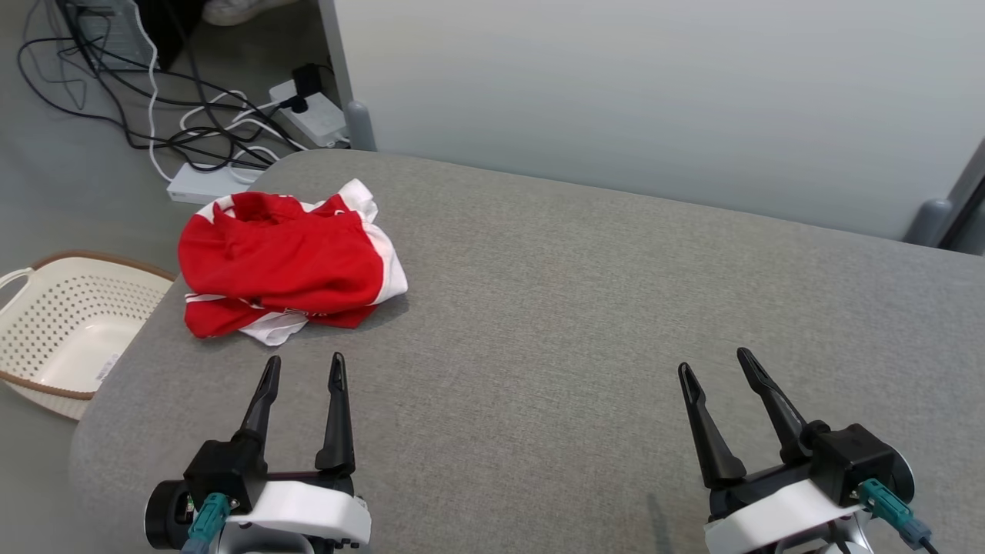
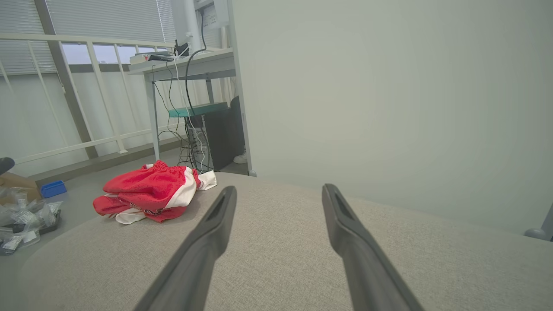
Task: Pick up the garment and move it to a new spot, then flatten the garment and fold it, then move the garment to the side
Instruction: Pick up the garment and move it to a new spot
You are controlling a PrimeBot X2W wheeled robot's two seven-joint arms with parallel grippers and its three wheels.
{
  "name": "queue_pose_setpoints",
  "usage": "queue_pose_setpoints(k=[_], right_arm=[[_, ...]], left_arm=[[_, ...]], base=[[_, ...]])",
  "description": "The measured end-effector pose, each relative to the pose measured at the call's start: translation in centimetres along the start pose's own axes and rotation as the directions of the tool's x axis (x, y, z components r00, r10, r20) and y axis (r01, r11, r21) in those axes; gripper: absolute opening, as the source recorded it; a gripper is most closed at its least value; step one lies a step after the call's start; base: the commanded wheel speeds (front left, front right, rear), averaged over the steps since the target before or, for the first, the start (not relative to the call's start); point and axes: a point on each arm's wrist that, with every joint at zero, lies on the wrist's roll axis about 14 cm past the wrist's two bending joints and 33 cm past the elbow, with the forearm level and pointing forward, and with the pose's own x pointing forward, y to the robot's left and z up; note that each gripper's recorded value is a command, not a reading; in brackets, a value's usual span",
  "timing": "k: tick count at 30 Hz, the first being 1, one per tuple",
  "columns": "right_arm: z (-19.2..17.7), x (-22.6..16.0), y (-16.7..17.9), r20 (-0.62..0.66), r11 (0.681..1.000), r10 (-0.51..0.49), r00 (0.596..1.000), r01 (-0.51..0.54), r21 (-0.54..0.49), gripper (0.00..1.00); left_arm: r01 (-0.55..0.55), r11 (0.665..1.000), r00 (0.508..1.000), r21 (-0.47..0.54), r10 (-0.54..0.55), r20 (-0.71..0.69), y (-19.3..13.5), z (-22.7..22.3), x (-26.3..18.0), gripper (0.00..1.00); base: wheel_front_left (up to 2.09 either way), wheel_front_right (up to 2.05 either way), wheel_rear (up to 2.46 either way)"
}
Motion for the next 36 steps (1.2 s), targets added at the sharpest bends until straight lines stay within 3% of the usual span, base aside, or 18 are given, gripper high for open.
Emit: queue_pose_setpoints(k=[13,25,36], right_arm=[[-0.5,0.8,2.4,-0.014,0.997,0.077,0.997,-0.077,0.005,1.0],[-0.6,0.6,3.2,-0.015,0.994,0.102,0.995,-0.101,0.044,1.0],[-1.3,0.5,0.8,-0.03,0.996,0.062,0.998,-0.06,0.059,1.0]], left_arm=[[-0.094,0.996,0.995,0.003,0.094,0.029,2.8,1.0,-1.2,1.0],[-0.117,0.993,0.993,-0.031,0.118,0.026,3.5,1.0,-1.0,1.0],[-0.127,0.985,0.992,-0.12,0.124,-0.025,3.2,-0.4,2.1,1.0]], base=[[0.0,0.0,0.0],[0.0,0.0,0.0],[0.0,0.0,0.0]])
